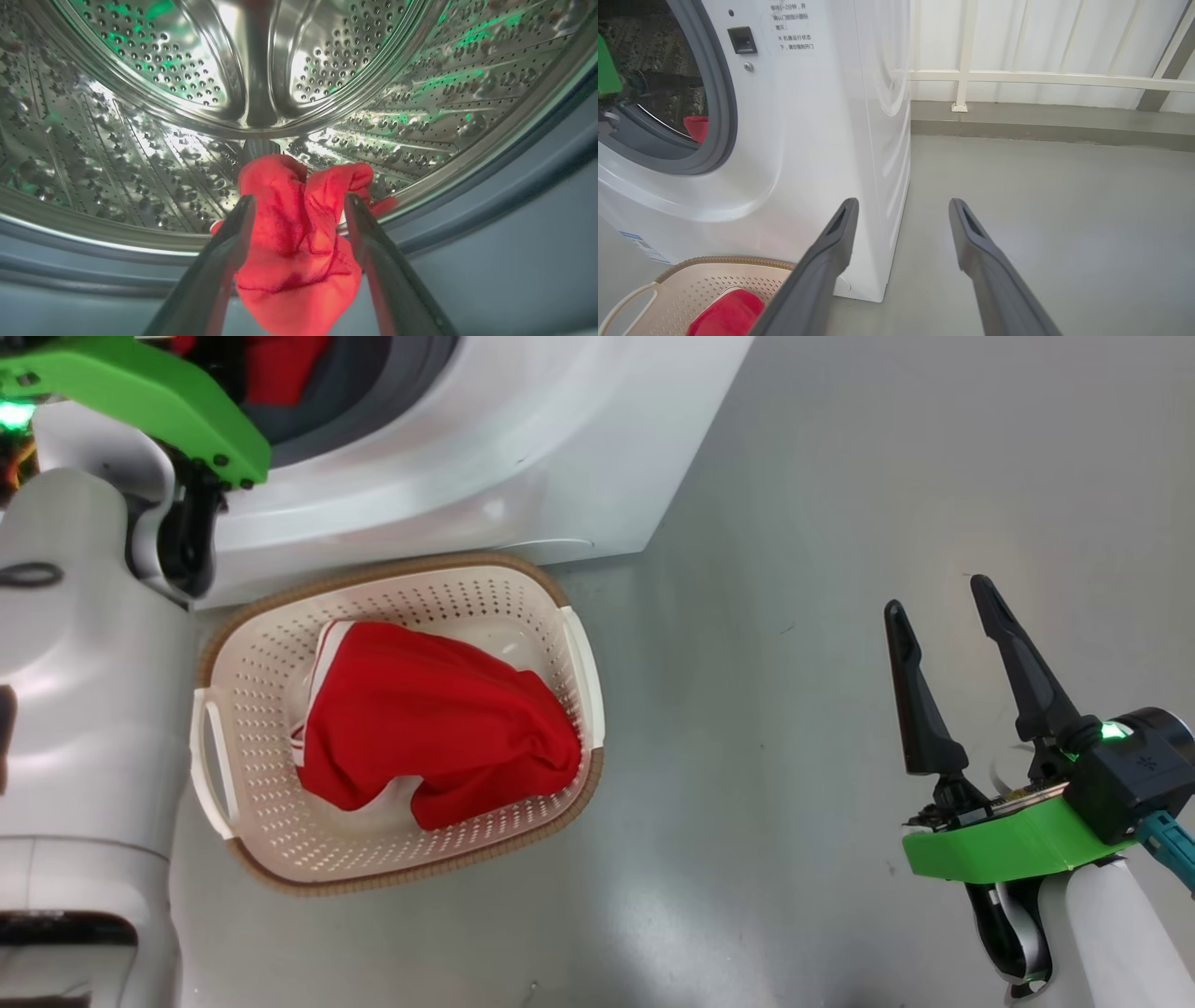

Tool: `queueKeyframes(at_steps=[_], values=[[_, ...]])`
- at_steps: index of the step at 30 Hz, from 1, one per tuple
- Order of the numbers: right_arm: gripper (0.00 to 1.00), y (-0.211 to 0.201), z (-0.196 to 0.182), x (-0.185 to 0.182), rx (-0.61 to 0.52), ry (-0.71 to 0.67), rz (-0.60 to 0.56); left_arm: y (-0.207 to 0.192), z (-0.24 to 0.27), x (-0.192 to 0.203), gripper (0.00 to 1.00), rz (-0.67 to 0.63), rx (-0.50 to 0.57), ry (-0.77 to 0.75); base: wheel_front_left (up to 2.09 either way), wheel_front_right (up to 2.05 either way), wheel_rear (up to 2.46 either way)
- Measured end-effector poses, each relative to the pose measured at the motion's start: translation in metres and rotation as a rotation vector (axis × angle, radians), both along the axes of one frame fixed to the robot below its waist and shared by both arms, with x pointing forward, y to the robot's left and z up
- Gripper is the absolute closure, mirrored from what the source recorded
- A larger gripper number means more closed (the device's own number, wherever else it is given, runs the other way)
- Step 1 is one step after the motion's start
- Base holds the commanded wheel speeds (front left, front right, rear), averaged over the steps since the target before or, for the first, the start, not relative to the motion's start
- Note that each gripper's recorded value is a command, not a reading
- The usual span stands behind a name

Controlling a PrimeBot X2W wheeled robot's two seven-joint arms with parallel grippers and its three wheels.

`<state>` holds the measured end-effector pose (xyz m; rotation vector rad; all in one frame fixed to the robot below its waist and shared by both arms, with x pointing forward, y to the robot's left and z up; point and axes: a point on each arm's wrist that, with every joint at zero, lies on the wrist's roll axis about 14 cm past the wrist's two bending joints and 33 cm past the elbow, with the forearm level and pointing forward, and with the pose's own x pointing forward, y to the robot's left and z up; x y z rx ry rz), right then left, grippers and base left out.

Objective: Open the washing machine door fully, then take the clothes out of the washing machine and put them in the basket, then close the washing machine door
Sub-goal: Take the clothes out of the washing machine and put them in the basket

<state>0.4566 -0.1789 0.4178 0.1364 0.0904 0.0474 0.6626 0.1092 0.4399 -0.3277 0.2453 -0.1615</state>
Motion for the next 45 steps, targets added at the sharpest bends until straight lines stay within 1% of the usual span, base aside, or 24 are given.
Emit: queueKeyframes(at_steps=[4, 5, 9, 15, 19, 24, 31, 32, 34, 38, 45], values=[[0.00, -0.002, -0.001, -0.002, -0.003, 0.007, -0.004, -0.006, -0.017, -0.003, 0.00, -0.026, 0.013, 0.100, 0.00, 0.00, 0.00], [0.00, -0.002, -0.001, -0.004, -0.004, 0.009, -0.003, -0.006, -0.023, -0.005, 0.00, -0.034, 0.035, 0.130, 0.00, 0.00, 0.00], [0.00, -0.002, -0.001, -0.007, -0.005, 0.015, -0.002, -0.007, -0.039, -0.011, 0.00, -0.046, 0.056, 0.215, 0.00, 0.00, 0.00], [0.00, -0.004, 0.002, -0.011, -0.003, 0.016, -0.009, -0.011, -0.059, -0.018, 0.00, -0.077, 0.103, 0.318, 0.00, 0.00, 0.00], [0.00, -0.006, 0.002, -0.014, 0.002, 0.018, -0.015, -0.011, -0.068, -0.020, 0.00, -0.095, 0.154, 0.348, 0.00, 0.00, 0.00], [0.00, -0.012, 0.001, -0.016, 0.016, 0.025, -0.035, -0.013, -0.075, -0.019, 0.00, -0.106, 0.182, 0.359, 0.00, 0.00, 0.00], [0.00, -0.014, -0.004, -0.018, 0.020, 0.039, -0.043, -0.015, -0.075, -0.010, 0.00, -0.122, 0.224, 0.321, 0.00, 0.00, 0.00], [0.00, -0.014, -0.004, -0.018, 0.020, 0.039, -0.043, -0.015, -0.075, -0.010, 0.52, -0.122, 0.224, 0.321, 0.00, 0.00, 0.00], [0.00, -0.014, -0.005, -0.018, 0.020, 0.041, -0.042, -0.014, -0.075, -0.009, 1.00, -0.118, 0.223, 0.310, 0.00, 0.00, 0.00], [0.00, -0.011, -0.005, -0.016, 0.025, 0.041, -0.035, -0.013, -0.073, -0.010, 1.00, -0.113, 0.224, 0.295, 0.00, 0.00, 0.00], [0.00, -0.004, -0.001, -0.008, 0.041, 0.021, -0.016, -0.007, -0.049, -0.003, 1.00, -0.063, 0.185, 0.167, 0.00, 0.00, 0.00]])
